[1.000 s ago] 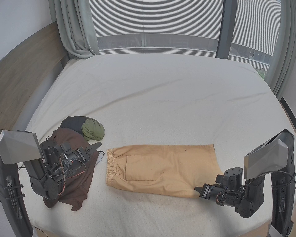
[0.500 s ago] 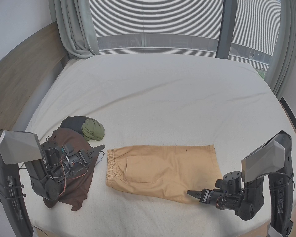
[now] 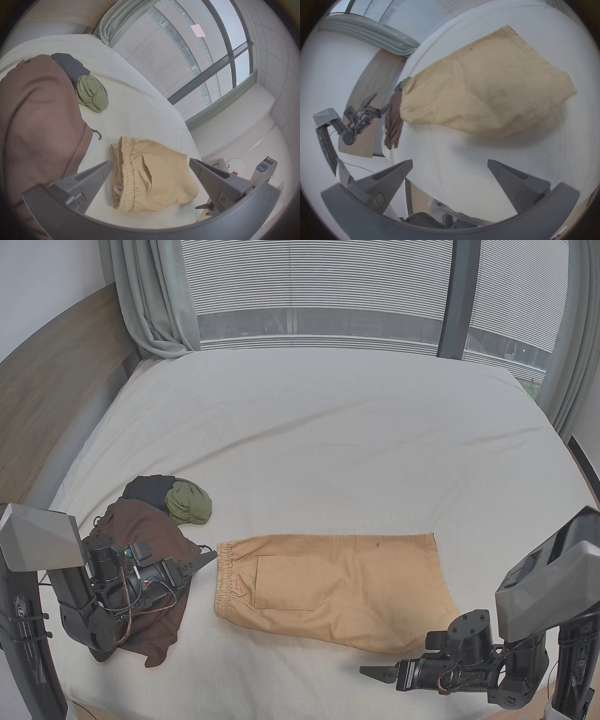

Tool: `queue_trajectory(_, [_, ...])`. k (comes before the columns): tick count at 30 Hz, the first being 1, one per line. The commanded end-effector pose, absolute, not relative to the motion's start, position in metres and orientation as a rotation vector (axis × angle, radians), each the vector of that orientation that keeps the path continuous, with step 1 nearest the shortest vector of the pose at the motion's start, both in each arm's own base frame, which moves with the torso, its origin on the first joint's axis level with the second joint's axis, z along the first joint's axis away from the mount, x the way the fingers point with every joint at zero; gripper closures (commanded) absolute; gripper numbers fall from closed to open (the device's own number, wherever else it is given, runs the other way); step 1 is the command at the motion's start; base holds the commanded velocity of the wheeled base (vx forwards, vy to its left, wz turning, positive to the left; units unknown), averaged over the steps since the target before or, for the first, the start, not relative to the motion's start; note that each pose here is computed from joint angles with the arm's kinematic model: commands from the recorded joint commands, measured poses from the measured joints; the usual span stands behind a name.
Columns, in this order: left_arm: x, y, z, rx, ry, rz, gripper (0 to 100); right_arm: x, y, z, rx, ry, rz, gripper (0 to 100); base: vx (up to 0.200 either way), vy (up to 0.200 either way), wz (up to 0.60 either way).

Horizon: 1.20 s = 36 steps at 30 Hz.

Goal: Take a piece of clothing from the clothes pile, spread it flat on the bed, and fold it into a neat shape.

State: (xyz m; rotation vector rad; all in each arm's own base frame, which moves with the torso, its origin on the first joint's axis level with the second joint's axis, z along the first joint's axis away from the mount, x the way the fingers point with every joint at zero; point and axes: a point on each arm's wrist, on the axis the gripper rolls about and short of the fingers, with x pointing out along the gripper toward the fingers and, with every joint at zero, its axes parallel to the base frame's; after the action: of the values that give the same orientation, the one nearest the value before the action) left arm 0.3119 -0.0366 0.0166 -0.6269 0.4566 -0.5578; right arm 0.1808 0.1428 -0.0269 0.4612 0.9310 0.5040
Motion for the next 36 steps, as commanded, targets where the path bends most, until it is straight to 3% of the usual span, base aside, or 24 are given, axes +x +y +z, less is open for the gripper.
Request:
queue_trajectory(1, [0.306, -0.038, 0.013, -0.633, 0.488, -0.568, 0, 0.178, 0.153, 0.006, 0.495, 0.809, 0.613, 0, 0.000, 0.000, 0.00])
queue_trajectory(15, [0.306, -0.044, -0.009, -0.639, 0.557, -0.555, 0, 0.200, 0.140, 0.046, 0.598, 0.621, 0.650, 0, 0.000, 0.000, 0.00])
queue_trajectory(29, [0.311, -0.058, -0.045, -0.588, 0.628, -0.544, 0, 0.206, 0.130, 0.059, 0.633, 0.566, 0.659, 0, 0.000, 0.000, 0.00])
queue_trajectory(36, [0.331, -0.080, -0.059, -0.557, 0.575, -0.495, 0, 0.210, 0.127, 0.060, 0.639, 0.555, 0.645, 0, 0.000, 0.000, 0.00])
